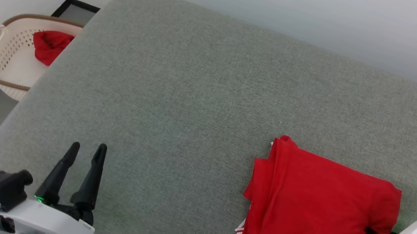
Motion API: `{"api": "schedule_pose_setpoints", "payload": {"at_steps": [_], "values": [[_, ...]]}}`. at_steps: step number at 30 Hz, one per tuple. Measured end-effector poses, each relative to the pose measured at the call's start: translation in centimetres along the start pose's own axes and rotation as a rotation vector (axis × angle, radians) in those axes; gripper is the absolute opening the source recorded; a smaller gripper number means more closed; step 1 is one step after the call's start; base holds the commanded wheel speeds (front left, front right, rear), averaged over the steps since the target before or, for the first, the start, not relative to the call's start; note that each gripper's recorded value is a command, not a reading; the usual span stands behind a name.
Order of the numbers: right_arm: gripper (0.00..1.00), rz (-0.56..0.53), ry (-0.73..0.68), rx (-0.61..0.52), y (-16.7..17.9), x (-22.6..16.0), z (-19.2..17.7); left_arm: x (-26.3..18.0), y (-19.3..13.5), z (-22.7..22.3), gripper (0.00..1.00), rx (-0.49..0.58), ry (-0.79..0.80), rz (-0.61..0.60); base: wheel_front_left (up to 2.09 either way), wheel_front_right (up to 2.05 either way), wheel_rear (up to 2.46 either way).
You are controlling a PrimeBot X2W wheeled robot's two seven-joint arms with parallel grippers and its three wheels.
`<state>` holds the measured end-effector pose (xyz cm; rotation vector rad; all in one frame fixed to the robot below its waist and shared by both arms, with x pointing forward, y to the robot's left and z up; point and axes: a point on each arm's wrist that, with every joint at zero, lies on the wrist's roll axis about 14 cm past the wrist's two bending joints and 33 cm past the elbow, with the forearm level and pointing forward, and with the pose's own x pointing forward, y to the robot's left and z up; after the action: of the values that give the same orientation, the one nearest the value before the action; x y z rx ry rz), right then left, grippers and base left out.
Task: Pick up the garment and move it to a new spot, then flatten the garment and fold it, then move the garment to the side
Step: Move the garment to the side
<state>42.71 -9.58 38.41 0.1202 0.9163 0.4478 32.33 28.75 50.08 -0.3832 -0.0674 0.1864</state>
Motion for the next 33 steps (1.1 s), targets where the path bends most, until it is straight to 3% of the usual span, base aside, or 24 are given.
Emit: {"api": "schedule_pose_setpoints", "payload": {"at_steps": [1,3,15,33], "values": [[0.80,0.006,0.022,0.007,0.1,0.1,-0.1,0.0,0.0,0.0,1.00,-0.002,0.001,0.001,0.00,0.00,0.00],[0.00,0.017,0.052,0.014,0.3,0.3,0.0,0.0,0.0,-0.1,1.00,-0.007,0.003,0.002,0.00,0.00,0.00],[0.00,0.023,0.046,0.037,-0.1,0.1,1.5,0.4,0.1,-0.3,1.00,-0.023,0.005,0.009,0.00,0.00,0.00],[0.00,-0.296,-0.120,-0.007,-12.5,-6.8,7.8,4.5,-4.0,-1.9,1.00,-0.008,0.037,-0.124,0.00,0.00,0.00]]}}
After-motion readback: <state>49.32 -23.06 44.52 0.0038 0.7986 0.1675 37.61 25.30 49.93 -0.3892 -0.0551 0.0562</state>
